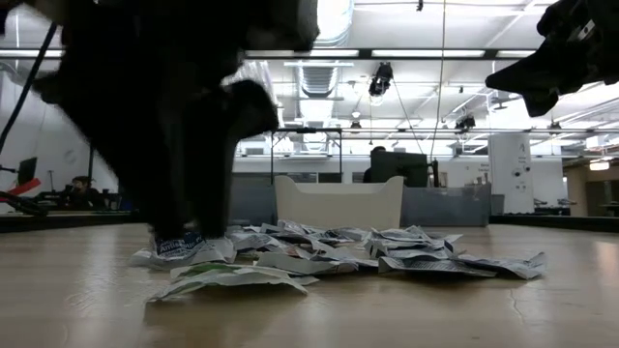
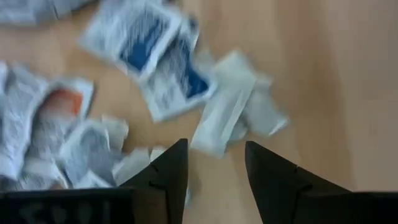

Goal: Pick & Place First Aid Supplies
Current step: Put the green bandage into the left black bin

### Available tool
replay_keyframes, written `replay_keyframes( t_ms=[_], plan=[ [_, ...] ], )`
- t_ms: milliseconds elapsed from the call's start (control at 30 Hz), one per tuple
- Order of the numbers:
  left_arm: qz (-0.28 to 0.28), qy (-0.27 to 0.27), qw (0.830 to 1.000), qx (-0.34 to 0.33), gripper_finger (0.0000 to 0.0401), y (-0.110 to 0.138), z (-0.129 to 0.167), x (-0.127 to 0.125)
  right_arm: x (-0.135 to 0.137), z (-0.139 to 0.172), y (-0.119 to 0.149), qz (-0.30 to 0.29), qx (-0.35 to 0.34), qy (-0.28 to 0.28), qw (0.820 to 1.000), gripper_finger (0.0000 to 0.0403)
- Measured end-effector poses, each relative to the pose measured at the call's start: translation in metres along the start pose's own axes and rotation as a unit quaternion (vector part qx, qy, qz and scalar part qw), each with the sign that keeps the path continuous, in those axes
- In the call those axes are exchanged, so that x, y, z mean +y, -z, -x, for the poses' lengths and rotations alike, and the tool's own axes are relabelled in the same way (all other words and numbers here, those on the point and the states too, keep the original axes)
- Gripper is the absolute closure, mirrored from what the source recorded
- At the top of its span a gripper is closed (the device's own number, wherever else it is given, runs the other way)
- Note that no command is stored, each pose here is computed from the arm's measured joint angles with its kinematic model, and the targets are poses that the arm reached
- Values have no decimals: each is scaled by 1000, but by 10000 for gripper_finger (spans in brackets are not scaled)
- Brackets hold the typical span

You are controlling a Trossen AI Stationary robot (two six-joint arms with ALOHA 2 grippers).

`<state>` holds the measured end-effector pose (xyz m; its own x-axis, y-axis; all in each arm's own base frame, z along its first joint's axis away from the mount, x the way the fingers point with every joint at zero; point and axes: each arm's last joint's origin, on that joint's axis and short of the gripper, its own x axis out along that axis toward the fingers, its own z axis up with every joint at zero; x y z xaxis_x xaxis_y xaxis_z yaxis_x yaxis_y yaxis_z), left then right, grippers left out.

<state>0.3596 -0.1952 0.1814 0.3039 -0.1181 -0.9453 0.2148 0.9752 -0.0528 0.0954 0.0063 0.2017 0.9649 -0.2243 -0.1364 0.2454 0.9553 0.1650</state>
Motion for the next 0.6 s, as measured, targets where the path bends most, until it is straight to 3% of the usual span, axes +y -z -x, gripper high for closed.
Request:
replay_keyframes(
  t_ms=[600],
  plan=[
    [49,-1,999,0,250,5,-5,2,0,0,1,3,7,2,1000,385]
  ],
)
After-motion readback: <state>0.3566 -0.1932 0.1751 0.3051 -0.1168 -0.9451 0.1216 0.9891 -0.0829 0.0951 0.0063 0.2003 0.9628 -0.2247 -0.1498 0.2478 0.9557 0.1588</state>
